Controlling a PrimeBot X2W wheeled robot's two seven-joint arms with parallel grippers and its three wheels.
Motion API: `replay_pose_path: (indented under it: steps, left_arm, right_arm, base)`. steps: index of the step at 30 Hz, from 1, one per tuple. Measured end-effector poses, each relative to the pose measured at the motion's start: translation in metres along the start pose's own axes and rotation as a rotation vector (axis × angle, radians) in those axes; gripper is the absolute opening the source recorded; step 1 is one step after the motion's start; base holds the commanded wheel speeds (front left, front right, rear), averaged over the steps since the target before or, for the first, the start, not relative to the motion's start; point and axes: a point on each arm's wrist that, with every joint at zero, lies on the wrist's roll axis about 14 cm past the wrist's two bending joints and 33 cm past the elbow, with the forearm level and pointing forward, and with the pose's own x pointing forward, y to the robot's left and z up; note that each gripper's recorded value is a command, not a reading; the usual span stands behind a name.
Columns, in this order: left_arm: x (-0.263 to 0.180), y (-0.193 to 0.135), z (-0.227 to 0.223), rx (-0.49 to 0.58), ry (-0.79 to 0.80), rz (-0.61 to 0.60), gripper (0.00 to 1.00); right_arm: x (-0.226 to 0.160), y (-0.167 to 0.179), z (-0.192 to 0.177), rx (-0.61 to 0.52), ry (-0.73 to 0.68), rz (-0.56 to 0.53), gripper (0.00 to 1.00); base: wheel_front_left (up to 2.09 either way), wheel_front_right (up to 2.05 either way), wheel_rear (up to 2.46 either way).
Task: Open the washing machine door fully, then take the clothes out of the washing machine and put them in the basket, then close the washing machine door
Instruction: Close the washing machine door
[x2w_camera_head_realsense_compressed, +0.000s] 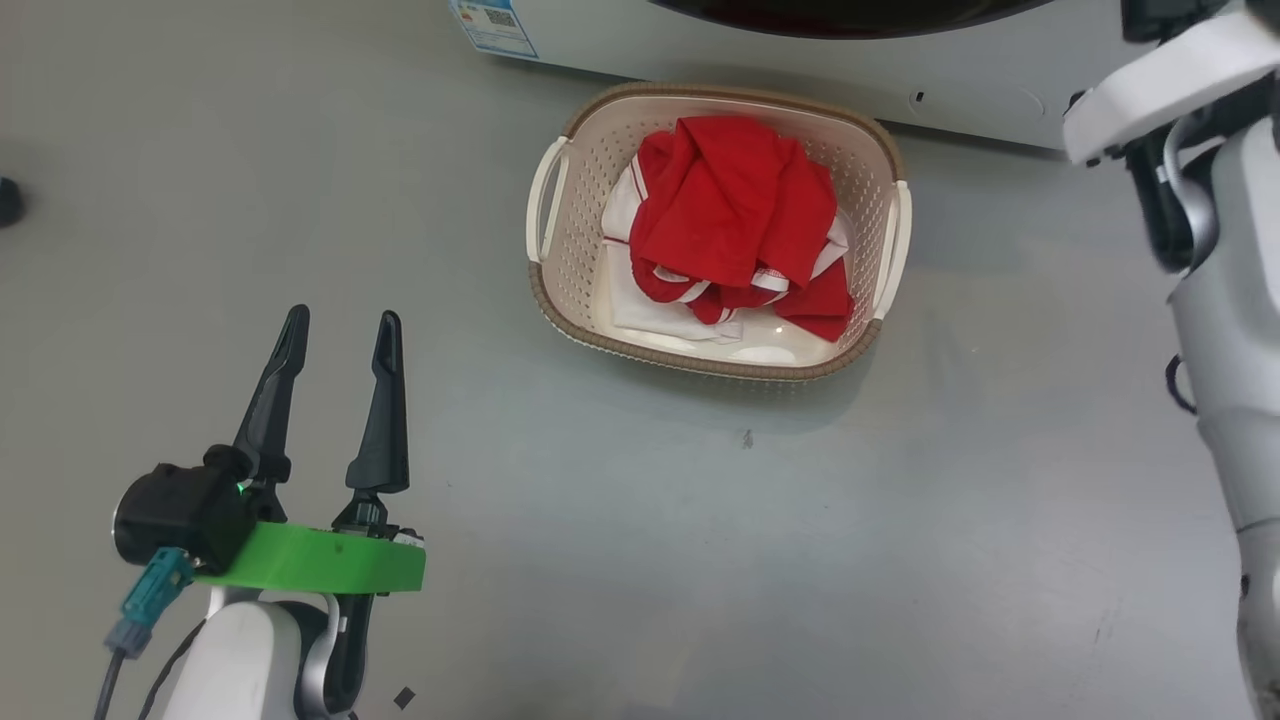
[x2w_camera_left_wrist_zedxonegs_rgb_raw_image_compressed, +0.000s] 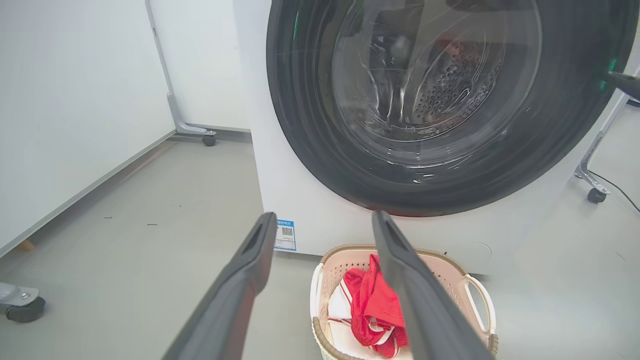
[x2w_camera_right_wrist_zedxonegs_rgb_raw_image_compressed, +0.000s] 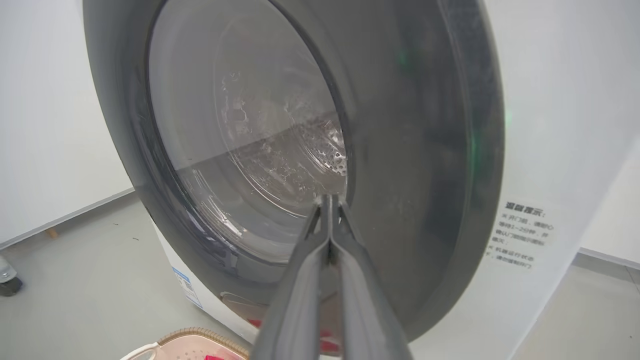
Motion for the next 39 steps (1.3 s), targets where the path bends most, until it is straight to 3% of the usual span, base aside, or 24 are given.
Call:
replay_pose_path:
  steps: [5, 6, 7, 8, 9, 17, 39]
  left_arm:
    - [0.002, -0.005, 0.003, 0.009, -0.013, -0.02, 1.0]
    - [0.002, -0.006, 0.004, 0.007, -0.015, -0.023, 1.0]
    - [0.002, -0.008, 0.005, 0.005, -0.017, -0.027, 1.0]
    - [0.002, -0.009, 0.005, 0.005, -0.019, -0.03, 1.0]
    - [0.002, -0.009, 0.005, 0.008, -0.02, -0.034, 1.0]
    - [-0.005, -0.02, -0.002, 0.009, 0.0, -0.07, 1.0]
    - [-0.037, -0.056, -0.015, -0.018, 0.049, -0.195, 1.0]
  right_arm:
    - [-0.036, 0.003, -0.028, 0.106, 0.063, -0.054, 0.0]
    - [-0.044, 0.002, -0.035, 0.124, 0.081, -0.068, 0.12]
    - [-0.052, 0.003, -0.04, 0.133, 0.097, -0.079, 0.35]
    - [-0.06, 0.003, -0.044, 0.138, 0.111, -0.086, 0.74]
    - [-0.067, 0.004, -0.046, 0.143, 0.12, -0.093, 1.0]
    - [-0.101, 0.009, -0.019, 0.187, 0.057, -0.157, 1.0]
    - [-0.249, 0.01, -0.015, 0.201, 0.109, -0.374, 1.0]
  base:
    - [0.0, 0.0, 0.0]
    - [0.0, 0.0, 0.0]
    - [0.0, 0.0, 0.0]
    - [0.0, 0.0, 0.0]
    - [0.0, 0.0, 0.0]
    - [0.0, 0.0, 0.0]
    - [0.0, 0.0, 0.0]
